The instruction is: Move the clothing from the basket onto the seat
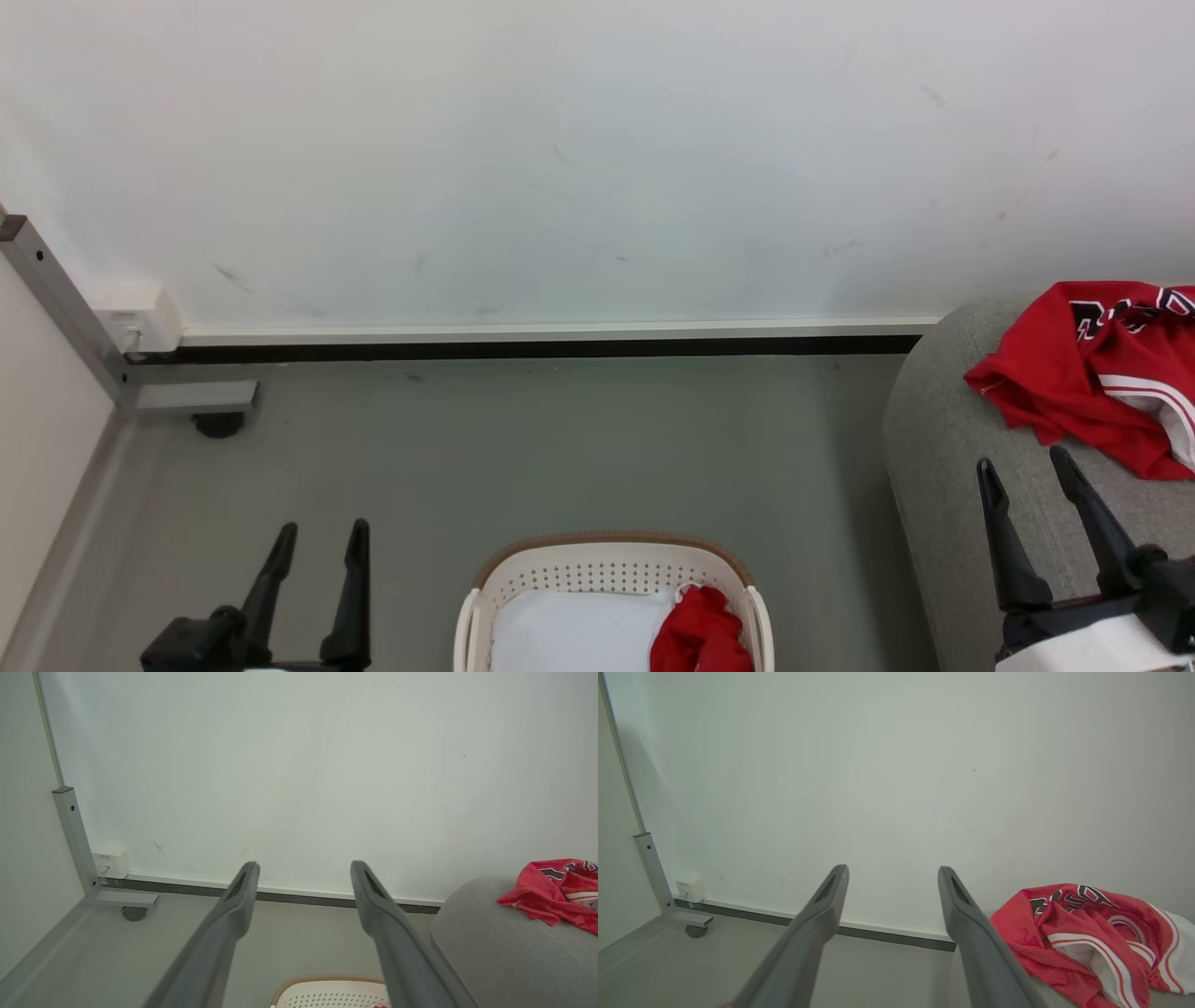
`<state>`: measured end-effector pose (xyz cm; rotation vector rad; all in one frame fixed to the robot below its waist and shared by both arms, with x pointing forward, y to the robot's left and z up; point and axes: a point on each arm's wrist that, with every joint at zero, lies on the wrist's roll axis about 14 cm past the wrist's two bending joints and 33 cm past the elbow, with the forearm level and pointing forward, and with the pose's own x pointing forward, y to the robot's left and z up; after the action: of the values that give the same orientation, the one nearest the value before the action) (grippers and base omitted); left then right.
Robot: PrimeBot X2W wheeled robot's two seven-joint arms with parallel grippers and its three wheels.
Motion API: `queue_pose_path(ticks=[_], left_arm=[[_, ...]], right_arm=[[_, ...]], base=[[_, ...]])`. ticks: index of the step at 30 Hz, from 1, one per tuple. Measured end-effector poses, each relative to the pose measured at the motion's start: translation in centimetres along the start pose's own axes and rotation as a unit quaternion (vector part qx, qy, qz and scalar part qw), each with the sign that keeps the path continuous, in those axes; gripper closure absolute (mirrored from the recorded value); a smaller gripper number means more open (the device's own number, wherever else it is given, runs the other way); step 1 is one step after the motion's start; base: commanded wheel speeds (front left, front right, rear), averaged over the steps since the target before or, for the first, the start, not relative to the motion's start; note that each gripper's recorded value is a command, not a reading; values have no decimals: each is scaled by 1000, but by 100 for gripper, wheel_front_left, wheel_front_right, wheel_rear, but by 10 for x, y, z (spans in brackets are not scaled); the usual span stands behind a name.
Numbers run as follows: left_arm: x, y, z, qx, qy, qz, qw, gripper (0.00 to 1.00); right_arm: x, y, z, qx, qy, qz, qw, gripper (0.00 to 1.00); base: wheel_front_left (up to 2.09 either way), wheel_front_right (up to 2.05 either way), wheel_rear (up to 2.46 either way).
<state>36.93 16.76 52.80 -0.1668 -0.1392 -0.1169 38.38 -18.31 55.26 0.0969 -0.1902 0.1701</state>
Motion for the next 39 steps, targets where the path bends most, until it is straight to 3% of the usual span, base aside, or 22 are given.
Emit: queue_pose_path(ticks=[6,26,39], left_arm=[[-7,1,-4,-1,3,7,1000,0],[1,-9,-15,1,17,-6,1000,0],[27,-41,-30,-7,33,-57,998,0]], right_arm=[[-21,2,-15,32,10,-38,999,0],[-22,4,-14,26,8,-40,999,0],[-12,-10,-16,26,8,-61,998,0]], base=[[0,0,0],[0,0,0],[0,0,0]])
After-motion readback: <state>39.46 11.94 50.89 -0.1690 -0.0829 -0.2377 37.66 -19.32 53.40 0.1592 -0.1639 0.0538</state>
